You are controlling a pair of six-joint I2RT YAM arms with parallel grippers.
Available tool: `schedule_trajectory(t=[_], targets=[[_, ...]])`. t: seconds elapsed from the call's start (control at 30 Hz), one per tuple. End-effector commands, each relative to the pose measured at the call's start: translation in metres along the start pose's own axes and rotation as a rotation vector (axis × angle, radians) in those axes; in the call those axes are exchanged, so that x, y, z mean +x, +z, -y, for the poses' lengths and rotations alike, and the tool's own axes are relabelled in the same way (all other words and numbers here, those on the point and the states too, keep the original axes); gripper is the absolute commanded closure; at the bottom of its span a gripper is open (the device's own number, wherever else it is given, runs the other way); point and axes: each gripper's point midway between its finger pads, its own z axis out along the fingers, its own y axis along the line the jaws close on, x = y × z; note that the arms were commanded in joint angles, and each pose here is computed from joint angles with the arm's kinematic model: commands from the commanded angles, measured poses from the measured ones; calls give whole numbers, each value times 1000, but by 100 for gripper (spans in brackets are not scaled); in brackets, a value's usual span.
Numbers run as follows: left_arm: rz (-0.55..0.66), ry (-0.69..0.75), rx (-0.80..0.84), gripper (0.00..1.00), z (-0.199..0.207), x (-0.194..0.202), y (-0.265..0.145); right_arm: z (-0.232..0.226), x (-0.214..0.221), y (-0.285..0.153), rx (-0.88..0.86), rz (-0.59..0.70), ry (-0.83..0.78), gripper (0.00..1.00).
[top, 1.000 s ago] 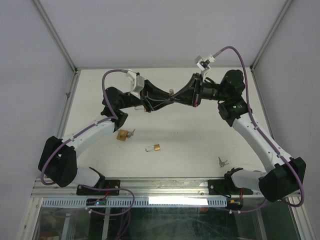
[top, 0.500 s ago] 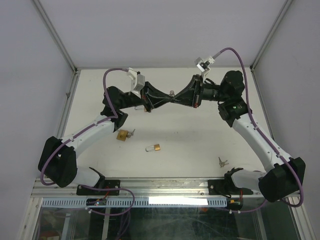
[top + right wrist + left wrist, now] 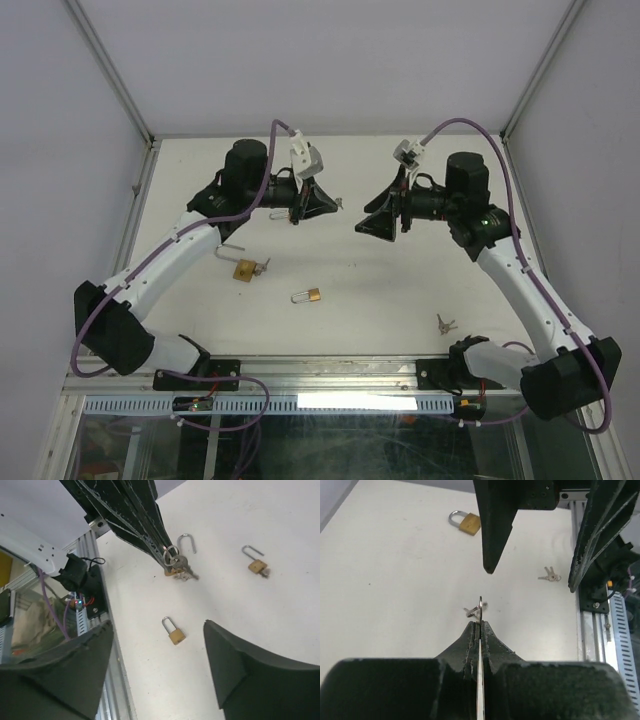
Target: Unlock with the key
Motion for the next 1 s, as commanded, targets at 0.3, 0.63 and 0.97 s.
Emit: schedule_trajectory(t=[0.3,0.63,0.97], targets=[[-606,103,50,100,4,57,-40,-18,-24,37,-144,170,-388,11],[-651,106,37,100,4,43,-43,0,-17,67,-254,244,-342,40],[-643,83,33,100,7,41,-42,-10,-6,79,-358,230,-311,40]])
